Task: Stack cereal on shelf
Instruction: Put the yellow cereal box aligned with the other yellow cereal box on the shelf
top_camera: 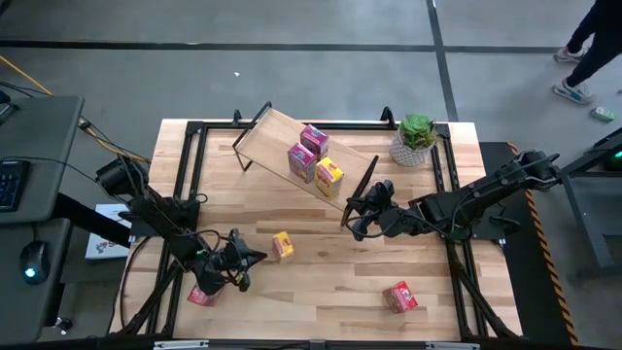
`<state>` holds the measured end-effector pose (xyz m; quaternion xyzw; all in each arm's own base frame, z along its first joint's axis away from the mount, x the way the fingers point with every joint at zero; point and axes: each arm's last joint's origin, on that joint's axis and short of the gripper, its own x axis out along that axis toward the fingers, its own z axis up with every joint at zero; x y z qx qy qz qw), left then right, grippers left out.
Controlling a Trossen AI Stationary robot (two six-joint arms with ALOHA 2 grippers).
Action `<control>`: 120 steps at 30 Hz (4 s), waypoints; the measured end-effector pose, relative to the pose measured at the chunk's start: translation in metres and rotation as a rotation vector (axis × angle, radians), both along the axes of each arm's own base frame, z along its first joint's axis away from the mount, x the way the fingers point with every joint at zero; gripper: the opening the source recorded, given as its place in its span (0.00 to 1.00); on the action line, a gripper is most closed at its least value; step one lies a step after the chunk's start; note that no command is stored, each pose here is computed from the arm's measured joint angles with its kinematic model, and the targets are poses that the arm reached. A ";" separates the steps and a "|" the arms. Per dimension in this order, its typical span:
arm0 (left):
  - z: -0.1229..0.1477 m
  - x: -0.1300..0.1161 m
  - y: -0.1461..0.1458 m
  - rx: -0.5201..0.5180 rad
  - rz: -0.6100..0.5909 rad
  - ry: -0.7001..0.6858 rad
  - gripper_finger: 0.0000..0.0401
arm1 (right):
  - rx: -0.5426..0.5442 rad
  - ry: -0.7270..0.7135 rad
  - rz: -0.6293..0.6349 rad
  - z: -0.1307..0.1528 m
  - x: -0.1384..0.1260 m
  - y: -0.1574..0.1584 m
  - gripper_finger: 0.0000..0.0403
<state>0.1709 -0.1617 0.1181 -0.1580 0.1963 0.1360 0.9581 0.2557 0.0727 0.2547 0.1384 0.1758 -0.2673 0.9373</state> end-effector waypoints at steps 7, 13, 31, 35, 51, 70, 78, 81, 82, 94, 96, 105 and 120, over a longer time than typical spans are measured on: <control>0.000 0.000 0.000 0.001 -0.001 0.000 0.00 | 0.000 0.000 0.000 0.000 0.000 0.000 0.00; 0.008 -0.002 -0.003 0.047 -0.109 0.028 0.00 | 0.000 0.000 0.000 0.000 0.000 0.000 0.00; 0.114 -0.002 0.044 0.396 -0.487 -0.025 0.51 | -0.002 0.000 -0.003 0.000 0.000 0.000 0.00; 0.139 0.012 0.055 0.485 -0.499 0.066 0.67 | -0.003 -0.001 -0.006 0.000 0.000 0.000 0.00; 0.149 0.085 0.062 0.438 -0.836 0.373 0.82 | -0.015 0.044 0.001 -0.011 0.006 0.002 0.00; 0.122 0.100 0.057 0.676 -1.032 0.504 0.82 | -0.006 0.045 0.013 -0.013 0.008 0.003 0.00; 0.106 0.108 0.055 0.725 -1.063 0.566 0.82 | -0.006 0.046 0.014 -0.013 0.008 0.003 0.00; 0.101 0.109 0.055 0.735 -1.055 0.591 0.82 | -0.005 0.045 0.015 -0.013 0.008 0.003 0.00; 0.101 0.110 0.054 0.736 -1.054 0.588 0.82 | -0.004 0.045 0.016 -0.013 0.008 0.003 0.00; 0.099 0.110 0.054 0.686 -1.012 0.602 0.69 | 0.002 0.047 0.025 -0.013 0.008 0.003 0.00; 0.099 0.110 0.054 0.690 -1.009 0.603 0.64 | 0.002 0.048 0.025 -0.013 0.008 0.003 0.00; 0.102 0.114 0.054 0.670 -0.947 0.562 0.51 | 0.002 0.048 0.026 -0.013 0.008 0.003 0.00; 0.121 0.135 0.047 0.550 -0.711 0.281 0.59 | -0.002 0.033 0.013 -0.012 0.008 0.003 0.00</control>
